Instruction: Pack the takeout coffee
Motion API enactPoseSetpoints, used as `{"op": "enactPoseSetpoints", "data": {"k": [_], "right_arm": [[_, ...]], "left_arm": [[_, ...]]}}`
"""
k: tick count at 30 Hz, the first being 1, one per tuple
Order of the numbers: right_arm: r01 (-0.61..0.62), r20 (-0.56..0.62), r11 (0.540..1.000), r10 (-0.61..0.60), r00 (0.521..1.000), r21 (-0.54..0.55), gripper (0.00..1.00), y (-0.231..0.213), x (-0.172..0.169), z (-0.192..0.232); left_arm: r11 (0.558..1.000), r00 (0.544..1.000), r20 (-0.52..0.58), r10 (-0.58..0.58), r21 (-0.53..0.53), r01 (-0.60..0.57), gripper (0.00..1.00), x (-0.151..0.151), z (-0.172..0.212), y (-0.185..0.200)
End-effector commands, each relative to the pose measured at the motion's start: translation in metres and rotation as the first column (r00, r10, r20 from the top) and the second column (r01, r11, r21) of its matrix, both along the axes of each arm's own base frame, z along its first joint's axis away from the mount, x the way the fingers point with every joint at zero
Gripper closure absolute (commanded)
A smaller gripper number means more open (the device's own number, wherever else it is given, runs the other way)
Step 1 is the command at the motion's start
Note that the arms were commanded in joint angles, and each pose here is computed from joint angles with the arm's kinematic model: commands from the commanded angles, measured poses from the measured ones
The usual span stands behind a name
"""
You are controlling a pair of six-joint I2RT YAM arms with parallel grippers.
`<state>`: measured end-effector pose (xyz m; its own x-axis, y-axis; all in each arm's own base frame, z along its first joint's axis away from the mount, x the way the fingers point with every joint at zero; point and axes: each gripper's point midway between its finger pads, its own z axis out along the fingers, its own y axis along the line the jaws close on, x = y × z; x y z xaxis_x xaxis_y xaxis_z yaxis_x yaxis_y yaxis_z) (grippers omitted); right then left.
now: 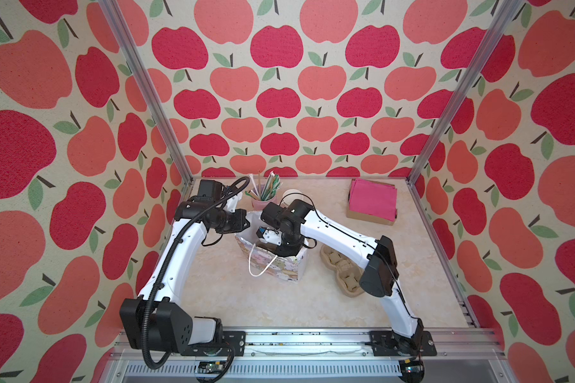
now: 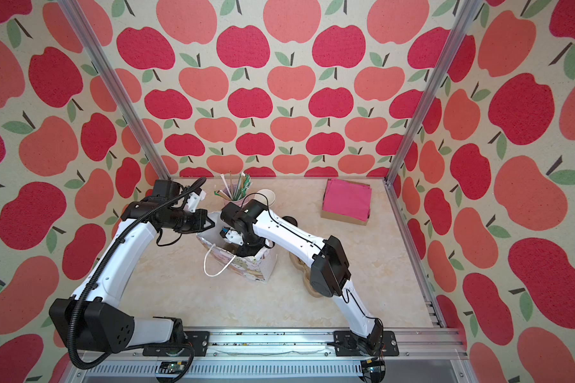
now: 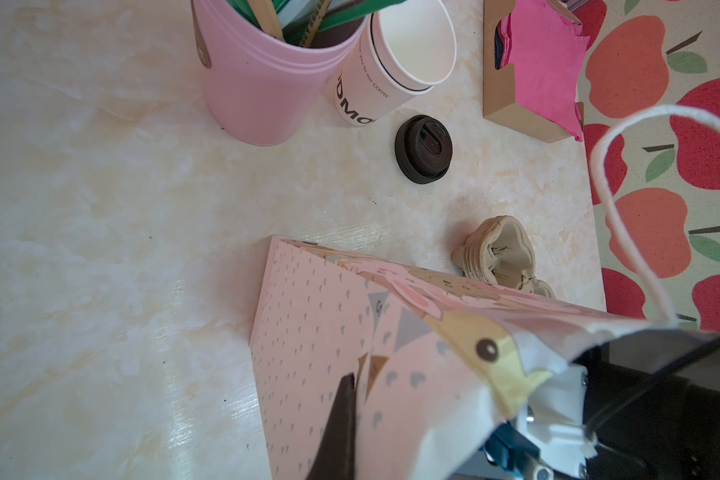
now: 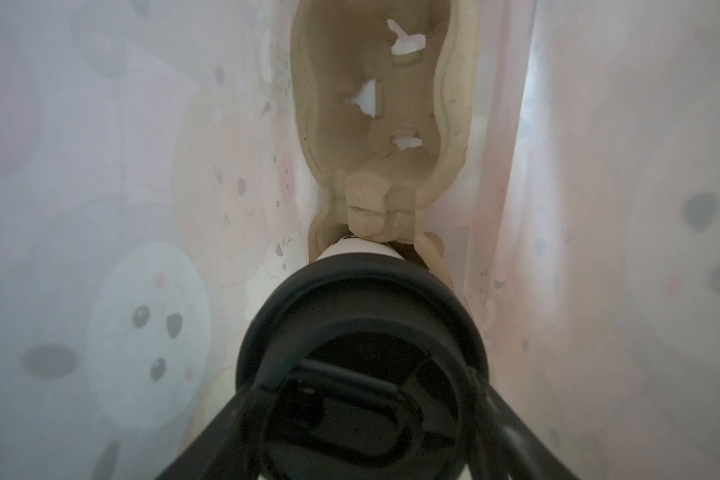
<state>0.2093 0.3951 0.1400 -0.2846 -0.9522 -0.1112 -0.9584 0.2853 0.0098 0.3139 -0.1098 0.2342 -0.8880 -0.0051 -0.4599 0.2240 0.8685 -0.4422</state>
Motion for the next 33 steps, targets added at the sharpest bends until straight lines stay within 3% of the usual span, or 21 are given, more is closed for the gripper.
{"op": "enactPoseSetpoints", "data": {"k": [1,13,33], "right_arm": [[0.020,-0.027,0.982,-0.025,0.999,-0.187,0.29,-0.035,0.004,-0.030],[0.017,0.010,0.993,-0.015,1.000,-0.116,0.28,-0.026,0.005,0.000],[0.014,0.056,1.000,-0.014,0.998,-0.010,0.10,-0.013,0.007,0.038]], "left_arm": [[1.000,0.999,0.038,-0.004,0.029,0.003,1.00,0.002,0.012,0.003],[0.996,1.000,0.024,-0.004,0.088,0.002,1.00,0.002,0.010,0.006],[0.987,1.000,0.010,-0.013,0.163,0.011,1.00,0.001,0.004,0.008]]}}
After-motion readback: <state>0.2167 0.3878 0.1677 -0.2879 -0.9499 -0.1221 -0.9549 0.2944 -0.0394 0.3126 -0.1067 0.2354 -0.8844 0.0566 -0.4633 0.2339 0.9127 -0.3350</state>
